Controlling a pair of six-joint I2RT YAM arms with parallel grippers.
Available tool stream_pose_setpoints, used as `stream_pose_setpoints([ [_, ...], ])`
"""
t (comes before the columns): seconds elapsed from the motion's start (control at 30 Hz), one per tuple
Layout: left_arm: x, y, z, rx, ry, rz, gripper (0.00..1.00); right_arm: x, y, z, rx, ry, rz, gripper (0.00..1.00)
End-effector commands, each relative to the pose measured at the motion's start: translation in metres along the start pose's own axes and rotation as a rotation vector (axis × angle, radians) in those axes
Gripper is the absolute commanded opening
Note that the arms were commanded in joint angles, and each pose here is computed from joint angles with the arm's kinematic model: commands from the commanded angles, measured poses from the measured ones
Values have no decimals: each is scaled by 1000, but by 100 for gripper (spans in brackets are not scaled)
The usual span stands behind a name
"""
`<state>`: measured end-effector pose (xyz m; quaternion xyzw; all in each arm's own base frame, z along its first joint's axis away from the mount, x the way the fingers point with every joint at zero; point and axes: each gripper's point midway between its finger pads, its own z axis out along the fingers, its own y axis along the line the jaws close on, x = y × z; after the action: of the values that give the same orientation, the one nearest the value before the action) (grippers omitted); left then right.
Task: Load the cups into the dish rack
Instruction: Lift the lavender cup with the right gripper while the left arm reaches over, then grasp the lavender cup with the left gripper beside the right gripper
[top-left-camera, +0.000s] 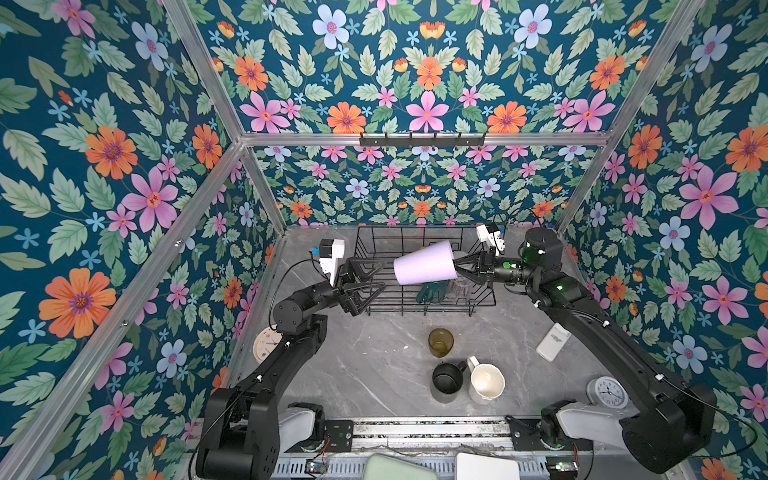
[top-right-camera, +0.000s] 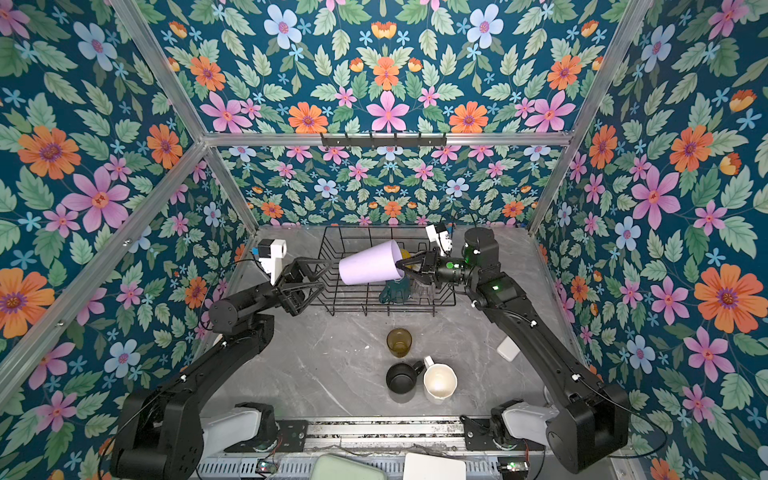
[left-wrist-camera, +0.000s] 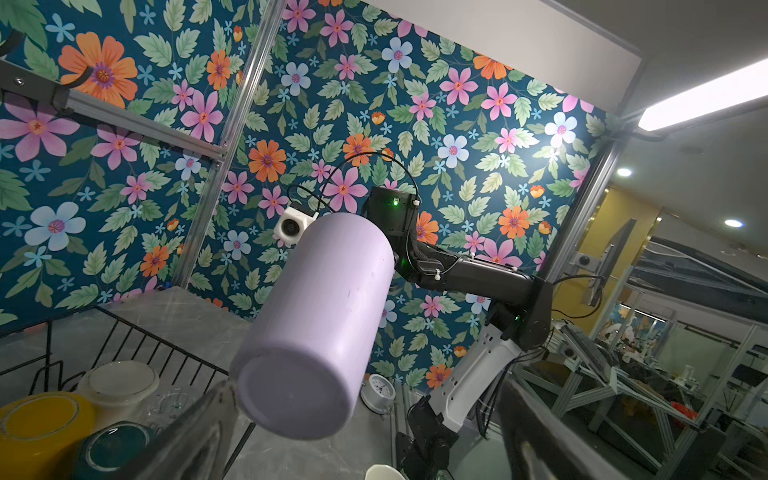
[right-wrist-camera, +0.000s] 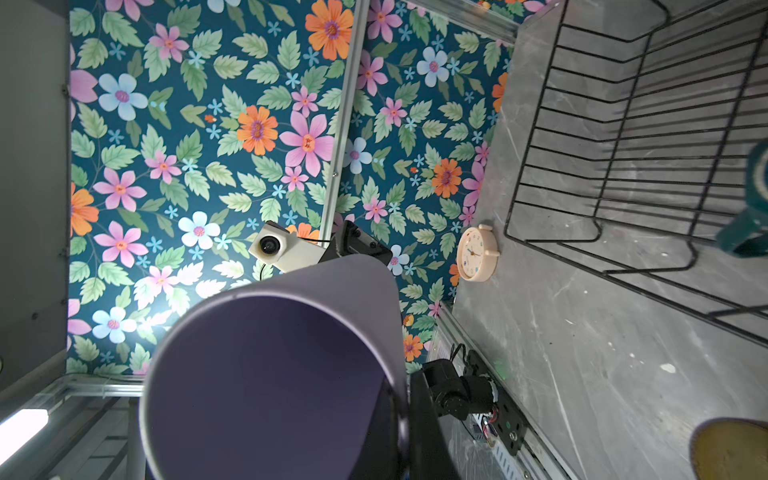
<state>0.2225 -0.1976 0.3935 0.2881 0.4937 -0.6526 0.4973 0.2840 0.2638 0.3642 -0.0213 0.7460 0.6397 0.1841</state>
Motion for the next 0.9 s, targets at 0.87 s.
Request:
stream_pose_setpoints([
  [0.87,2,-4,0,-11,24,46,98,19,37,22,-111,70,-72,0],
])
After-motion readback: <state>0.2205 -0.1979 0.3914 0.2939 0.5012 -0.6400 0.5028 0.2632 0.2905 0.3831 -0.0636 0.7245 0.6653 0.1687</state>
